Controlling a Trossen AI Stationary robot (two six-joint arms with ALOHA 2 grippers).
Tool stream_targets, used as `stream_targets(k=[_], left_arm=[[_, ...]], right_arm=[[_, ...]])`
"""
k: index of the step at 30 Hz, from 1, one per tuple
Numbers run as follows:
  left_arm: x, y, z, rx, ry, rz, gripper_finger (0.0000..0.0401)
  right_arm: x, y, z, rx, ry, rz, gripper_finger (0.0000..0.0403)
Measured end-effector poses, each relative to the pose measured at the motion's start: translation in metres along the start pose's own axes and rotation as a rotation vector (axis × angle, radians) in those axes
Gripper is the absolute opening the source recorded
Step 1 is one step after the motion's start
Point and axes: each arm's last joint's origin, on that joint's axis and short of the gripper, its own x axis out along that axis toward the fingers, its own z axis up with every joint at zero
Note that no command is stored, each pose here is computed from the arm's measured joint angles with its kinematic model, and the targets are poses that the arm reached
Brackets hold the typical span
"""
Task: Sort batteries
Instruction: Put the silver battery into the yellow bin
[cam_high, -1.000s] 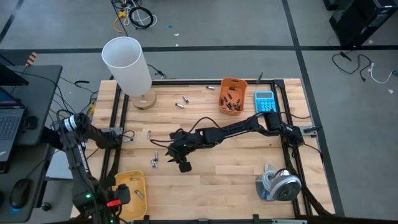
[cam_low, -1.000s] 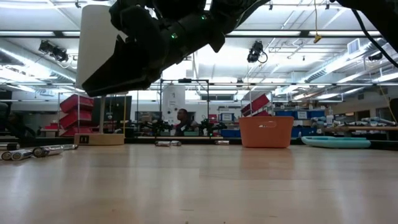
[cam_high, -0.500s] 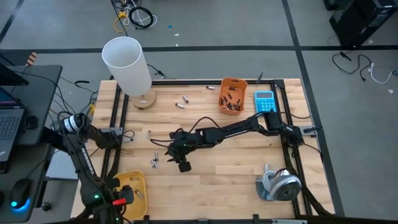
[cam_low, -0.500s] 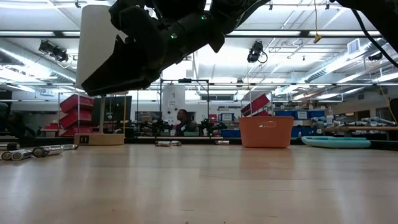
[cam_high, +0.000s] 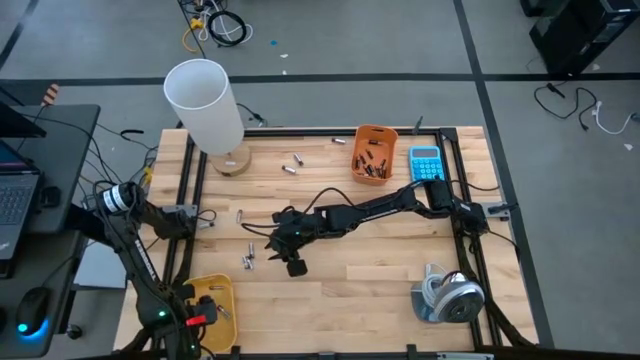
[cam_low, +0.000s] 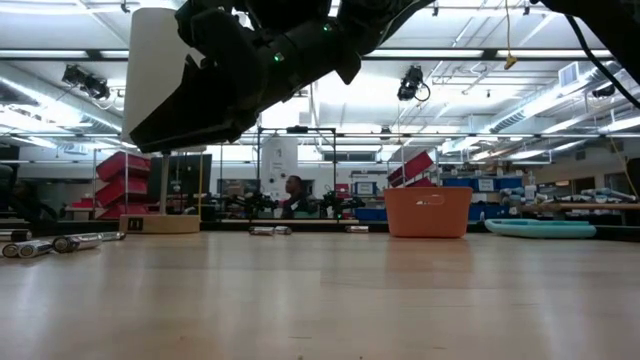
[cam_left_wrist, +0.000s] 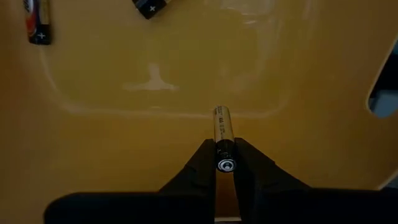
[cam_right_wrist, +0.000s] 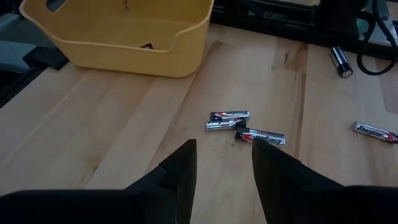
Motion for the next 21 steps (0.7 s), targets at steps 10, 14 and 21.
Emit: stream_targets(k=[10, 14, 21], left_arm=[[0.0, 0.0014, 0.0005, -0.027, -0.018, 0.016, 0.0069], [0.0, 0.0015, 0.0007, -0.032, -0.026, 0.017, 0.0078], [-0.0001, 0.0015, 0.0014, -0.033, -0.036, 0.017, 0.0083]], right_arm=[[0.0, -0.0001, 0.0008, -0.001, -0.007, -0.001, 0.014], [0.0, -0.0001, 0.0007, -0.001, -0.007, -0.001, 0.014], [0.0, -0.0002, 0.0006, -0.001, -0.006, -0.004, 0.014]])
